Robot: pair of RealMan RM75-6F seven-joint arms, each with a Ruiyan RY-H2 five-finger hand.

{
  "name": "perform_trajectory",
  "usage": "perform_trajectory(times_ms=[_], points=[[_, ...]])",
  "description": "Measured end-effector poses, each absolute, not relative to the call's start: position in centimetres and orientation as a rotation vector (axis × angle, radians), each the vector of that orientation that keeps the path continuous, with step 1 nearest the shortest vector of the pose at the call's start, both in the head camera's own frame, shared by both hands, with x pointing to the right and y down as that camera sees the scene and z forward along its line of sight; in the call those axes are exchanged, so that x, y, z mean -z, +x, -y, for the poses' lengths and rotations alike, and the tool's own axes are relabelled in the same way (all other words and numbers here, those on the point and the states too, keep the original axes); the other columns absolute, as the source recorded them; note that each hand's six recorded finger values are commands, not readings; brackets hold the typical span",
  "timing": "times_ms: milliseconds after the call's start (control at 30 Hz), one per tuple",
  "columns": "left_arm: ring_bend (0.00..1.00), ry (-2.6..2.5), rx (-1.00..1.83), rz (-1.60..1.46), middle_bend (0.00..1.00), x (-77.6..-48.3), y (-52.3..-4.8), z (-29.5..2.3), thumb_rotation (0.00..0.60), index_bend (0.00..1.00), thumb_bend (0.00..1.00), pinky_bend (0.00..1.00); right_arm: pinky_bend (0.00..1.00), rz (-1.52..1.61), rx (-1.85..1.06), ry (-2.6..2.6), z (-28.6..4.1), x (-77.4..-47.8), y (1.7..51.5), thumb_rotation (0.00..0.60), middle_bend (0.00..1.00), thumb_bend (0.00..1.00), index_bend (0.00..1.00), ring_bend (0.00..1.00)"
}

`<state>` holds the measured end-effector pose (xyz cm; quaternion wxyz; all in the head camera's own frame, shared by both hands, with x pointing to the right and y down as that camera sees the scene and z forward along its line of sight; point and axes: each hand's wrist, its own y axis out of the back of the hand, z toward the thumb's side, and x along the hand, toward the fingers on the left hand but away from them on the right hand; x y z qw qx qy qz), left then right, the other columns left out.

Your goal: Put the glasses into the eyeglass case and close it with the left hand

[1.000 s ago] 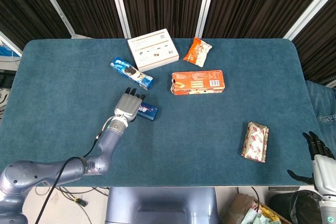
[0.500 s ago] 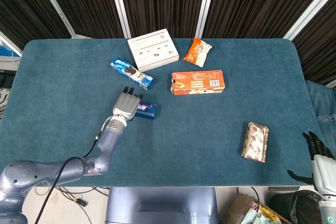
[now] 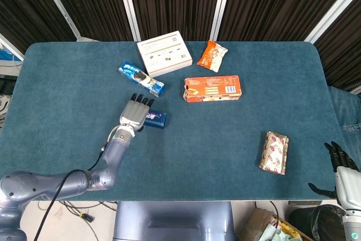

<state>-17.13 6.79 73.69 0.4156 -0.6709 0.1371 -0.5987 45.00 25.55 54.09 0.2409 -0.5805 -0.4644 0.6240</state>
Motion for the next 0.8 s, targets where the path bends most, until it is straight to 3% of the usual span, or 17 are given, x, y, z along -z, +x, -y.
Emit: perform_trajectory(times_ms=[267,467,800], points=[[0.03,-1.652,1.5,-0.362,0.12,-71.9,-18.8,-7.0,0.6,0.08,0.2,0.07,0.16,1.271,-1.704,-1.591,-25.5,-54.1,44.9,0.6,0.02,0.16,0.07,0.1],[0.0,-1.647,1.469,-0.373,0.07,-70.2,-20.4,-7.5,0.6,0.06,0.26,0.05,0.16,1.277,-1.706,-1.583,-25.5,-54.0,45.1,0.6,0.02,0.16,0.07,0.1],[0.0,-1.596,1.325,-0.523,0.03,-64.7,-26.6,-9.5,0.6,0.06,0.26,0.0,0.16,1.265,-1.696,-1.572,-25.4,-54.0,45.0,0.6,0.02,0.17,0.07,0.1]])
